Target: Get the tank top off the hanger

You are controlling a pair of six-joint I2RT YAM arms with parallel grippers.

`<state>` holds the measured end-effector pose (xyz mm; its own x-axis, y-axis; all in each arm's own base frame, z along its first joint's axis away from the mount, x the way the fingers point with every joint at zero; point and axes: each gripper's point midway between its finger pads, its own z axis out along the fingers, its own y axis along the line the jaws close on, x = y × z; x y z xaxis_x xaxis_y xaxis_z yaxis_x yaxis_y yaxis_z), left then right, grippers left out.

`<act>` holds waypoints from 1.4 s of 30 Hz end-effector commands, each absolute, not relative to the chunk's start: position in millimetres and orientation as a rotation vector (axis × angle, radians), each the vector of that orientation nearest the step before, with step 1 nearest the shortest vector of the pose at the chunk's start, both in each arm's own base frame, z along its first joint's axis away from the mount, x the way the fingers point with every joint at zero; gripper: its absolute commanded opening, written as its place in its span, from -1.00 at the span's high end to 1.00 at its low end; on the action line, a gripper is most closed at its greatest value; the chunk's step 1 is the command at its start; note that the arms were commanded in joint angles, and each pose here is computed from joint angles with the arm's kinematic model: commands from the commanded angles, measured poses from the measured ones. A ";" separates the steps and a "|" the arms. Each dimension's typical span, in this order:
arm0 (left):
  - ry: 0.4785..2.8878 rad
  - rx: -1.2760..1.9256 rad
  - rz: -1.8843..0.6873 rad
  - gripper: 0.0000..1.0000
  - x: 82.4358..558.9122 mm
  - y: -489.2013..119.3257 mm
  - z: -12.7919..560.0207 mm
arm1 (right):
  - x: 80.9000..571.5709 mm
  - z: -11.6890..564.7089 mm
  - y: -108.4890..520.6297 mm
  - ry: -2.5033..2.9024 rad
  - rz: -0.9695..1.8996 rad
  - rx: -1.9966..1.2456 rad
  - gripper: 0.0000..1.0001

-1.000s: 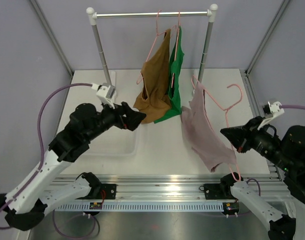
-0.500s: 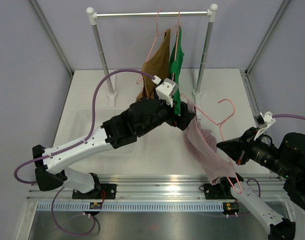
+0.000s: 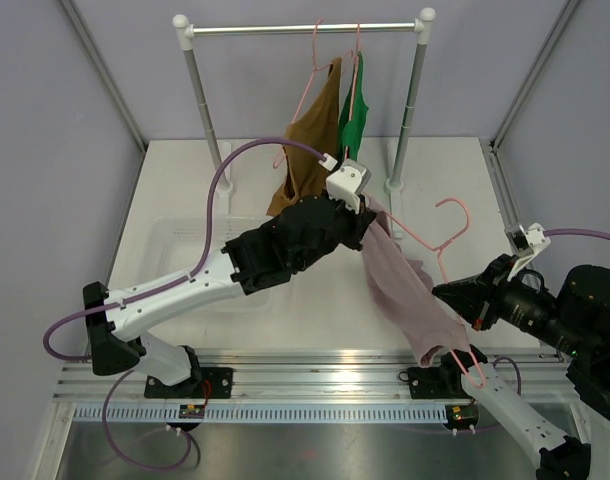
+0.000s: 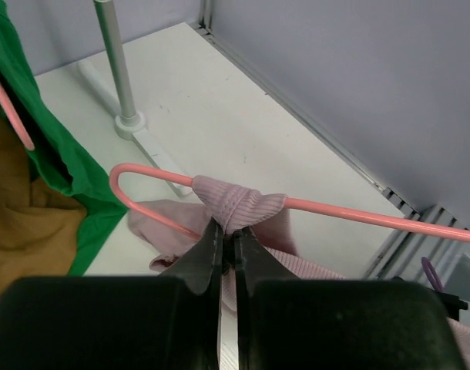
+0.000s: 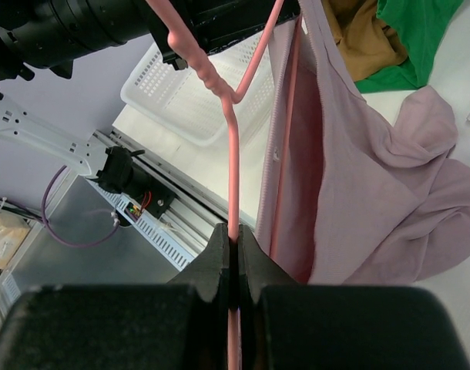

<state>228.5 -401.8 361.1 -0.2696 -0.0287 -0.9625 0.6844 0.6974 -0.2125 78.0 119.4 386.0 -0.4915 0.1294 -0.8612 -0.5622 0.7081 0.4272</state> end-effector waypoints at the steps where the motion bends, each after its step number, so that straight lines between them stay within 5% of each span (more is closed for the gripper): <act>1: 1.643 0.395 -0.712 1.00 240.1 -380.7 398.0 | 82.6 402.8 118.4 1.832 0.849 -0.352 1.00; 10: 1.724 -0.005 -0.538 1.00 283.4 -276.5 379.9 | 40.3 394.1 125.0 1.779 0.931 -0.574 1.00; 18: 1.781 0.114 -0.638 1.00 269.7 -280.2 345.4 | 38.7 431.4 129.4 1.530 0.976 -0.554 1.00; 23: 1.729 0.401 -0.989 1.00 214.5 -319.1 332.8 | 74.9 468.4 140.7 1.209 1.021 -0.447 1.00; 29: 1.675 0.696 -1.111 1.00 159.2 -341.2 308.2 | 133.1 496.1 147.5 0.919 1.047 -0.287 1.00; 35: 1.843 0.594 -0.939 1.00 176.6 -322.3 258.6 | 223.3 479.6 113.1 1.170 0.755 0.045 1.00; 42: 1.974 0.480 -0.751 0.94 191.0 -294.3 244.0 | 258.3 446.4 118.8 1.640 0.569 0.027 1.00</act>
<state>179.0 -307.0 223.0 -0.5000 0.0856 -0.8618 0.6644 0.6762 -0.3183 247.1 131.6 484.3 -0.0180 0.4475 -0.8941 -0.4599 0.7903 0.4048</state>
